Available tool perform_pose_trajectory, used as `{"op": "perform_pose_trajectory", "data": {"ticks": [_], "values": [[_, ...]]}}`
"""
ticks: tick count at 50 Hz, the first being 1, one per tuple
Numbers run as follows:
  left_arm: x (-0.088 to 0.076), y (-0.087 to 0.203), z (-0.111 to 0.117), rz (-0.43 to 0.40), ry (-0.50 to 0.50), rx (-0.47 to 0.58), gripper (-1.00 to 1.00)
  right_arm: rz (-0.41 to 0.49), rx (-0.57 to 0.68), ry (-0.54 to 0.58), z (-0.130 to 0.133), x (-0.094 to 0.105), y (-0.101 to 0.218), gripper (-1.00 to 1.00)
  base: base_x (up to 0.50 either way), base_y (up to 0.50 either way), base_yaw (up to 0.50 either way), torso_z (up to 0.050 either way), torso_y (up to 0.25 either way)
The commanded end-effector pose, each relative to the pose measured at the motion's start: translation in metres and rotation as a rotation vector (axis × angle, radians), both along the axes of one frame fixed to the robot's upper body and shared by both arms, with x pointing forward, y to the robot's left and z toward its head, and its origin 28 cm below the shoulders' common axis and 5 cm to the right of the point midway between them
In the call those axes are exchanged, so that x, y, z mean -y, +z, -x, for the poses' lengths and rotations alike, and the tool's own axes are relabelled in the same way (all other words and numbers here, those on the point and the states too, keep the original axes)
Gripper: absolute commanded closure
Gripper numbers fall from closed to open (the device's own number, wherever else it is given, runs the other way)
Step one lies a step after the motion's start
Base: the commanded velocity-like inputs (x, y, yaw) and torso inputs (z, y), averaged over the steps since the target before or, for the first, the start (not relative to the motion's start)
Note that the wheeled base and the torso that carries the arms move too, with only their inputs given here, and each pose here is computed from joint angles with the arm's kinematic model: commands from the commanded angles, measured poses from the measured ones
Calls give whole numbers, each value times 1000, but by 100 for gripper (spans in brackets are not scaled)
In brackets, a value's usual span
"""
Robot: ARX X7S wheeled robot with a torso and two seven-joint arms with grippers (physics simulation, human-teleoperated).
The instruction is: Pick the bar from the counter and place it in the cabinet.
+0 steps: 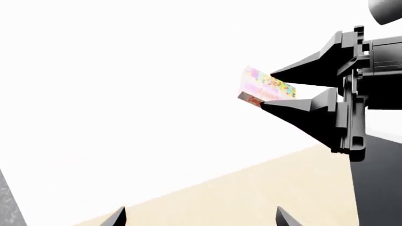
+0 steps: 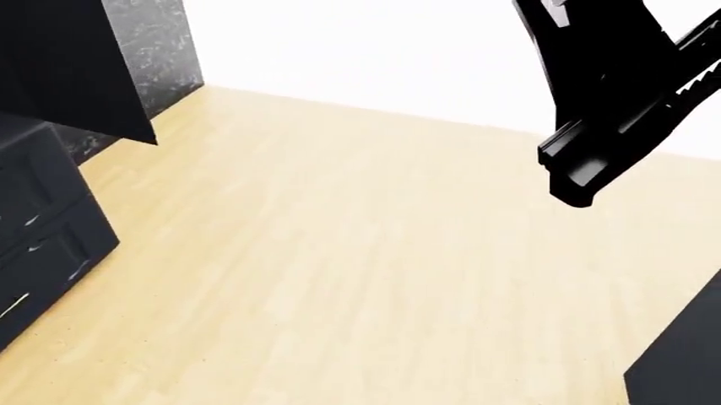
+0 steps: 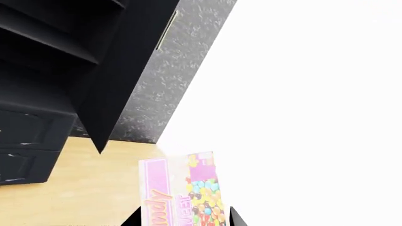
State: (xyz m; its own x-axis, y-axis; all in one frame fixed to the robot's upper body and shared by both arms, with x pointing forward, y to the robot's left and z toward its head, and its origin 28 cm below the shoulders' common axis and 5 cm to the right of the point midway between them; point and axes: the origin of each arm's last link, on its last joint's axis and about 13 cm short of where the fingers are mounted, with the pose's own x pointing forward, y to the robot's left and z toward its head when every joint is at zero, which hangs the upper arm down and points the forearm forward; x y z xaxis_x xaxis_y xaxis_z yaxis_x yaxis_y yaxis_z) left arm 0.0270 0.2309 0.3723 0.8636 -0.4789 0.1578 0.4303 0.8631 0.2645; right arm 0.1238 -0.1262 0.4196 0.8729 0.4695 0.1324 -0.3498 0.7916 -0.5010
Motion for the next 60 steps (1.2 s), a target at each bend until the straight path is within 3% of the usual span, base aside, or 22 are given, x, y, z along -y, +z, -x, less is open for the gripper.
{"op": "perform_pose_trajectory", "data": {"ticks": [1, 17, 60], "values": [[0, 0, 0, -3, -1, 0, -100, 1, 5, 4, 0, 0, -1, 100, 98, -305, -379, 0, 0], [0, 0, 0, -4, 4, -1, -100, 95, 38, 2, -2, -2, -3, 100, 118, -373, 165, 0, 1], [3, 2, 3, -17, 3, -2, -100, 166, 56, 74, 8, -9, -8, 100, 120, -256, 411, 0, 1]]}}
